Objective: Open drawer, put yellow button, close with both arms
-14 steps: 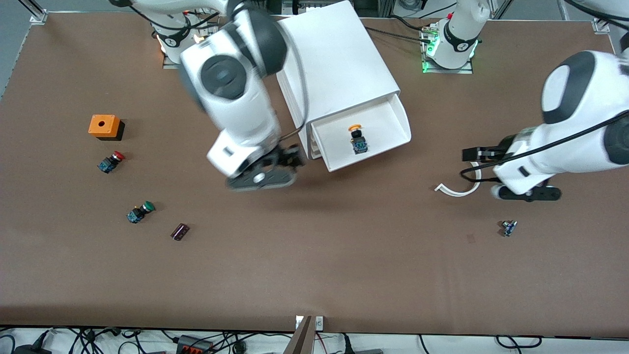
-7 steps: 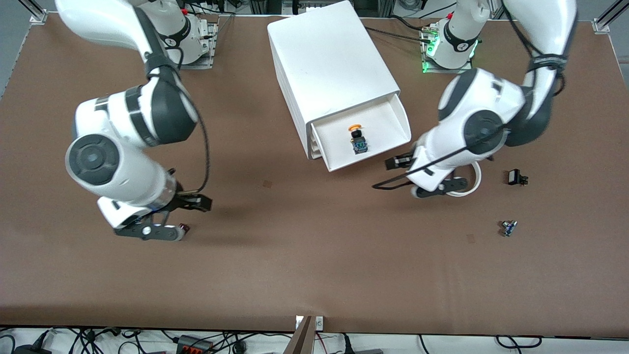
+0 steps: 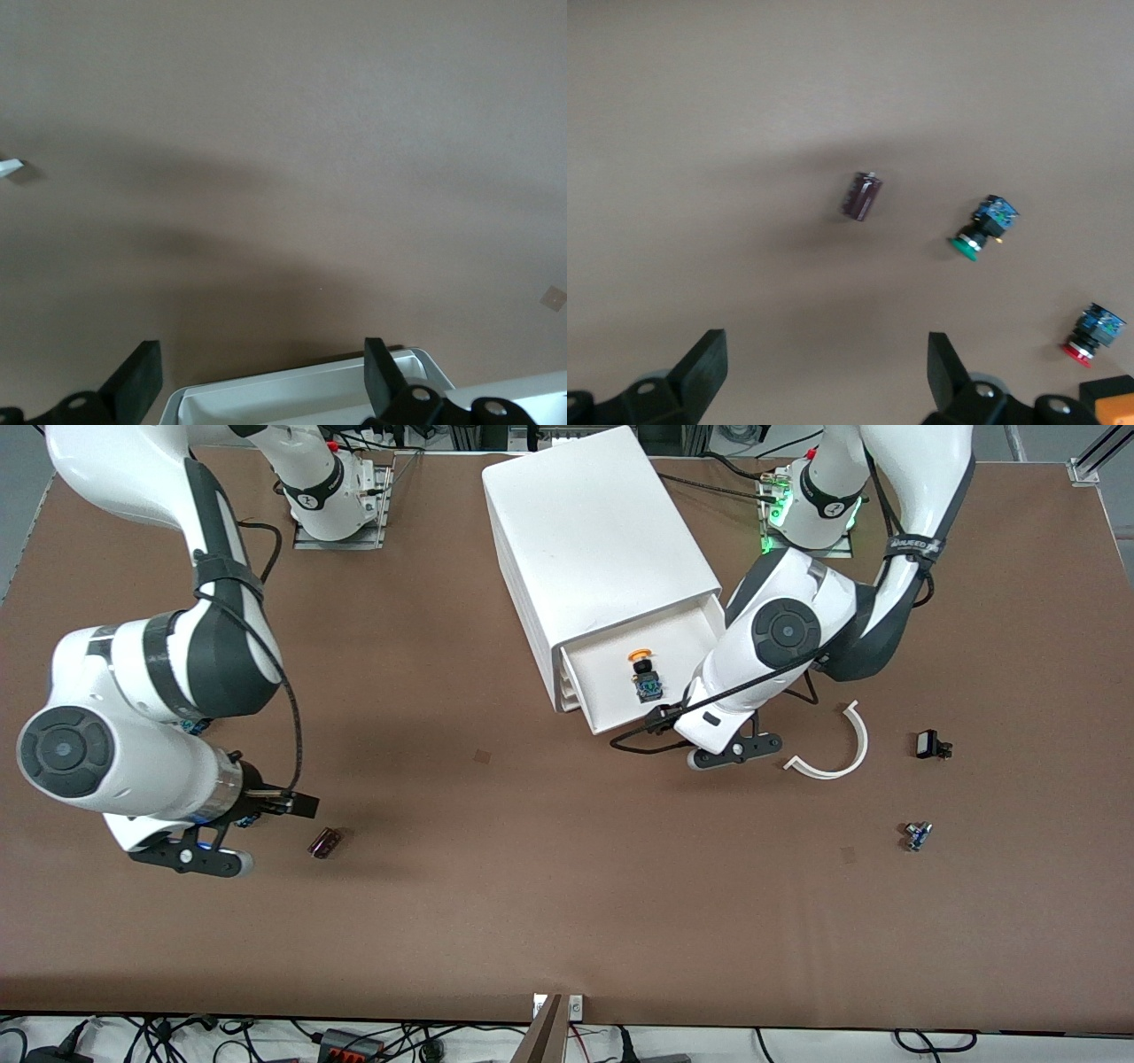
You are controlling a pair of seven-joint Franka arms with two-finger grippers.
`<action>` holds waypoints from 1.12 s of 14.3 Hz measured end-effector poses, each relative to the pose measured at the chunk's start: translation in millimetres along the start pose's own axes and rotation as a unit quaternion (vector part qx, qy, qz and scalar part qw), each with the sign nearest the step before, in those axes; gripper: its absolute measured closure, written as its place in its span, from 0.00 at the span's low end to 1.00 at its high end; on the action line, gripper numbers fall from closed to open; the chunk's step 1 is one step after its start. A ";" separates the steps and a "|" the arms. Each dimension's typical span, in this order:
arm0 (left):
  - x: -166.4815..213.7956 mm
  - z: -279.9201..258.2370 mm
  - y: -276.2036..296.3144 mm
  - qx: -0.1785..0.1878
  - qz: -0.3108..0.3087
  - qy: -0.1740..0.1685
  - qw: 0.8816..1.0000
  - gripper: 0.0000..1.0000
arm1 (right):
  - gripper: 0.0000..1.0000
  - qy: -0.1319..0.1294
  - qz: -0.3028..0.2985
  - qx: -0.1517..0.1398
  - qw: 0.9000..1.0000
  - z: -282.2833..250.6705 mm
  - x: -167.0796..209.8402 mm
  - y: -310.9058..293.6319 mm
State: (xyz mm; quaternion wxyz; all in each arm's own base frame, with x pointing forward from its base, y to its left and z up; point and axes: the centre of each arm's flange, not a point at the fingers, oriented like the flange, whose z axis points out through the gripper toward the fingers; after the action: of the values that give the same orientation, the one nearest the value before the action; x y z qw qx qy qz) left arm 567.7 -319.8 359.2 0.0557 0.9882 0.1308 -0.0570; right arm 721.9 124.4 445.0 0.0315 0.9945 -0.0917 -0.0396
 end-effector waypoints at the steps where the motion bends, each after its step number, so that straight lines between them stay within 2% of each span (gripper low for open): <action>1: -3.9 4.7 1.5 0.001 0.003 -0.002 1.000 0.00 | 0.00 0.009 0.004 0.004 1.000 -6.6 1.9 15.2; 4: -15.1 11.4 6.8 0.005 0.010 -0.010 1.000 0.00 | 0.00 0.048 0.001 0.019 0.999 -35.6 -5.4 67.7; 9: -39.0 11.7 14.7 0.027 0.023 -0.036 0.999 0.00 | 0.00 0.070 -0.027 0.023 0.997 -85.6 -46.8 154.5; 12: -57.6 17.1 23.5 0.029 0.026 -0.062 0.997 0.00 | 0.00 0.069 -0.044 0.021 0.996 -103.4 -61.4 181.8; 16: -72.1 27.4 26.0 0.027 0.024 -0.090 0.995 0.00 | 0.00 0.057 -0.053 0.020 0.997 -113.1 -72.1 186.2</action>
State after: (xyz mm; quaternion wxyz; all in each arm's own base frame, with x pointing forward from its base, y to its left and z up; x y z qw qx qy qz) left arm 502.8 -366.4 343.8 0.0416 0.9830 0.1003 -0.1478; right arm 627.3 -38.7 575.8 0.0144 0.9990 -0.0378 0.0177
